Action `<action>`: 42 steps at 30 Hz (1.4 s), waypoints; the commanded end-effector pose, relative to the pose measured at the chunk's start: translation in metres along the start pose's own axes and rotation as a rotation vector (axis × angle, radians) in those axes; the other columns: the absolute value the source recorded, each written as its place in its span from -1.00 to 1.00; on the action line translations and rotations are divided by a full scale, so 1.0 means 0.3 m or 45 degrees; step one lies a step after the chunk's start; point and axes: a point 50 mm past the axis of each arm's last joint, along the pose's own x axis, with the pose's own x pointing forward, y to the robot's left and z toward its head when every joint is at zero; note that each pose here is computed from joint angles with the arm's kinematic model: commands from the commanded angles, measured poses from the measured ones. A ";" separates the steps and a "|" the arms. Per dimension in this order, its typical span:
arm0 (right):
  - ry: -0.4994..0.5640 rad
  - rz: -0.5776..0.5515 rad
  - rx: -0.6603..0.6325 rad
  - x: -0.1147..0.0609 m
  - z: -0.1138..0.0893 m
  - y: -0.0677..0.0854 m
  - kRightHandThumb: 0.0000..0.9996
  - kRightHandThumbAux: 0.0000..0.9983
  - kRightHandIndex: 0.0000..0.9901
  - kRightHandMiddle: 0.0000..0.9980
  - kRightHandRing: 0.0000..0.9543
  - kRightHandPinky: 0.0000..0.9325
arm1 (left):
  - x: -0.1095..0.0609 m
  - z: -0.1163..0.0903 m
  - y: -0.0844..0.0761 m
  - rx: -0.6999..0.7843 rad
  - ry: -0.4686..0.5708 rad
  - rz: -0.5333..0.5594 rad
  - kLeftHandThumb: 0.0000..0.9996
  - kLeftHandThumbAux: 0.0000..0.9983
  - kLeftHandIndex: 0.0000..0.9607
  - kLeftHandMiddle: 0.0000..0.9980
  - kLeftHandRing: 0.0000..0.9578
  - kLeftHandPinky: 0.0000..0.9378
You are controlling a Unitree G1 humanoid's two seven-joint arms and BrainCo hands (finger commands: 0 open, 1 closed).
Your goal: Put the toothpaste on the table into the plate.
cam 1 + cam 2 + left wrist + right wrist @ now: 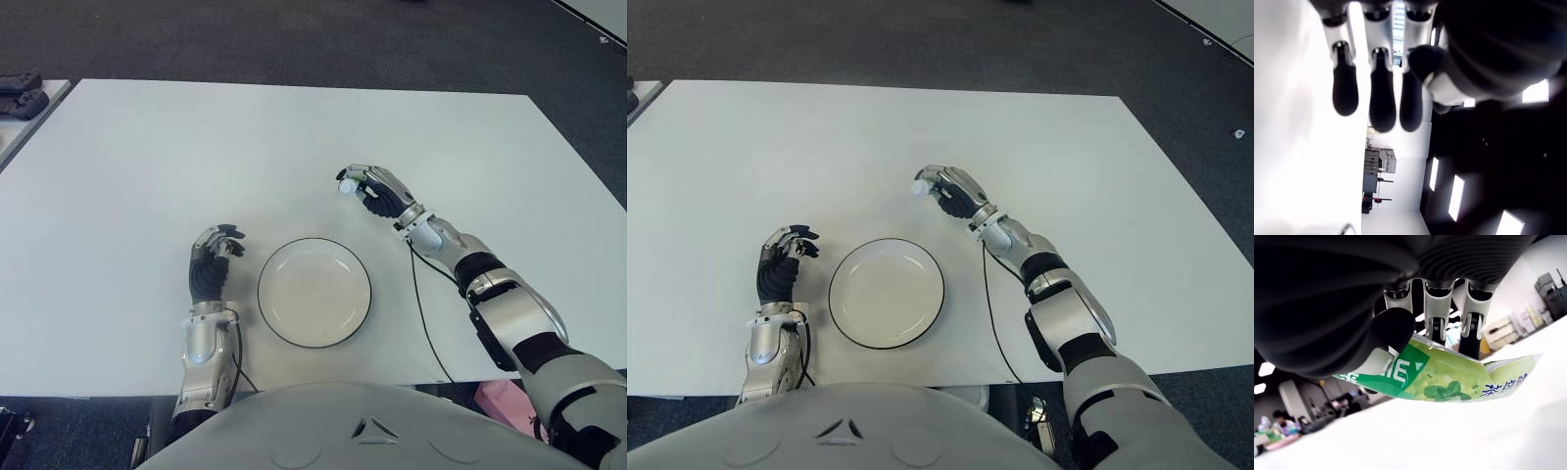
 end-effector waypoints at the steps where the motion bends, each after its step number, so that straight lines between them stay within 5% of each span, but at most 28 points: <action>1: -0.082 -0.029 0.049 -0.015 0.024 -0.007 1.00 0.32 -0.14 -0.10 0.03 0.17 | -0.025 -0.051 -0.008 -0.018 0.114 0.031 0.66 0.36 -0.15 -0.01 0.22 0.19; 23: -0.513 0.061 0.094 -0.063 0.192 -0.020 1.00 0.33 -0.15 -0.17 0.02 0.17 | -0.019 -0.052 -0.012 -0.028 0.108 0.017 0.66 0.36 -0.15 -0.02 0.20 0.18; 42: -0.685 0.421 0.036 -0.128 0.223 0.047 1.00 0.33 -0.16 -0.16 0.01 0.14 | -0.015 -0.050 -0.011 -0.014 0.114 0.007 0.66 0.36 -0.15 -0.02 0.22 0.19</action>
